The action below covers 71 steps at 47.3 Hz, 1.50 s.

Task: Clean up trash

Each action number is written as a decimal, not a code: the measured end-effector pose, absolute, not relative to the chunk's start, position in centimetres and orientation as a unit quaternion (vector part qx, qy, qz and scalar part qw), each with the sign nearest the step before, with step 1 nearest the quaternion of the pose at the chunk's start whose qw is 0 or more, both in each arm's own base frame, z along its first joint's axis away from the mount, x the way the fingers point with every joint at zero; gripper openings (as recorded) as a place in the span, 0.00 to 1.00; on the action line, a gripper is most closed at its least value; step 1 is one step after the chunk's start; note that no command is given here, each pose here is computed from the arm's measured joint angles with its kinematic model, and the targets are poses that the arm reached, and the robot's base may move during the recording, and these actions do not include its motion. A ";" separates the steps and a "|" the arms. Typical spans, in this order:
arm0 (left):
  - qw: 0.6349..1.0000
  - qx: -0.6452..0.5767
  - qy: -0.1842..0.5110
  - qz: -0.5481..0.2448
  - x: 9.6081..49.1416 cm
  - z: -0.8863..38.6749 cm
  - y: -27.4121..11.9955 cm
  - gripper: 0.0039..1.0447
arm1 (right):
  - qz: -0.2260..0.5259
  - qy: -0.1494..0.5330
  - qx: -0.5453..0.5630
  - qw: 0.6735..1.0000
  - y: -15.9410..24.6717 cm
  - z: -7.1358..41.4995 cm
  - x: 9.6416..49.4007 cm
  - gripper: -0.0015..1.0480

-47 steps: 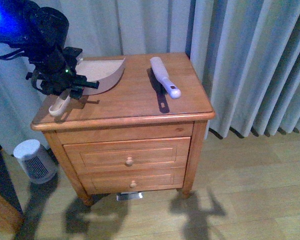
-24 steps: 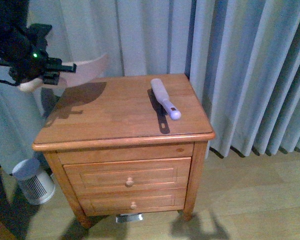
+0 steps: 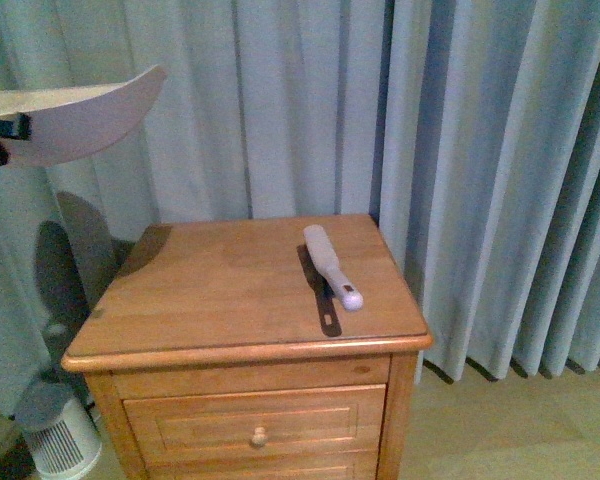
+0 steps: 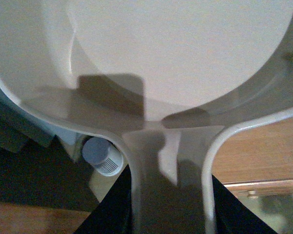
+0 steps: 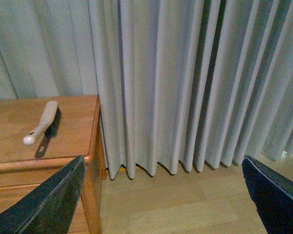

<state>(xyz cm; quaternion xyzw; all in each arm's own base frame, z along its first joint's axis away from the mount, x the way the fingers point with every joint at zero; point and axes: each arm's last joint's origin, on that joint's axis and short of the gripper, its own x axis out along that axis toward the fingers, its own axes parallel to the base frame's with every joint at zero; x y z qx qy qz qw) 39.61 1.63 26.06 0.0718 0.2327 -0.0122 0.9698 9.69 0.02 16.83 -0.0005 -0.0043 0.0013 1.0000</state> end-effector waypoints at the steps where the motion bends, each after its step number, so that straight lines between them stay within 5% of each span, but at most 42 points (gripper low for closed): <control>1: 0.971 0.071 0.228 -0.009 38.9 26.3 1.8 0.24 | 0.001 -0.004 0.000 1.000 0.0 16.8 9.7 0.93; 22: 0.980 0.081 0.173 -0.047 22.6 27.1 1.3 0.24 | 0.001 -0.004 0.000 1.000 0.0 16.8 9.7 0.93; 45: 0.992 0.056 0.109 0.007 16.3 26.2 2.6 0.24 | 0.001 -0.004 0.000 1.000 0.0 16.8 9.7 0.93; 54: 0.993 0.050 0.110 0.005 16.3 26.1 2.6 0.24 | 0.201 0.095 0.099 0.970 0.2 19.0 10.7 0.93; 59: 0.993 0.049 0.111 0.007 16.3 26.1 2.6 0.24 | 0.257 0.095 0.093 0.957 0.8 24.5 13.2 0.93; 71: 0.993 0.047 0.110 0.008 16.3 26.1 2.6 0.24 | 0.216 0.161 0.005 0.963 3.4 32.8 24.9 0.93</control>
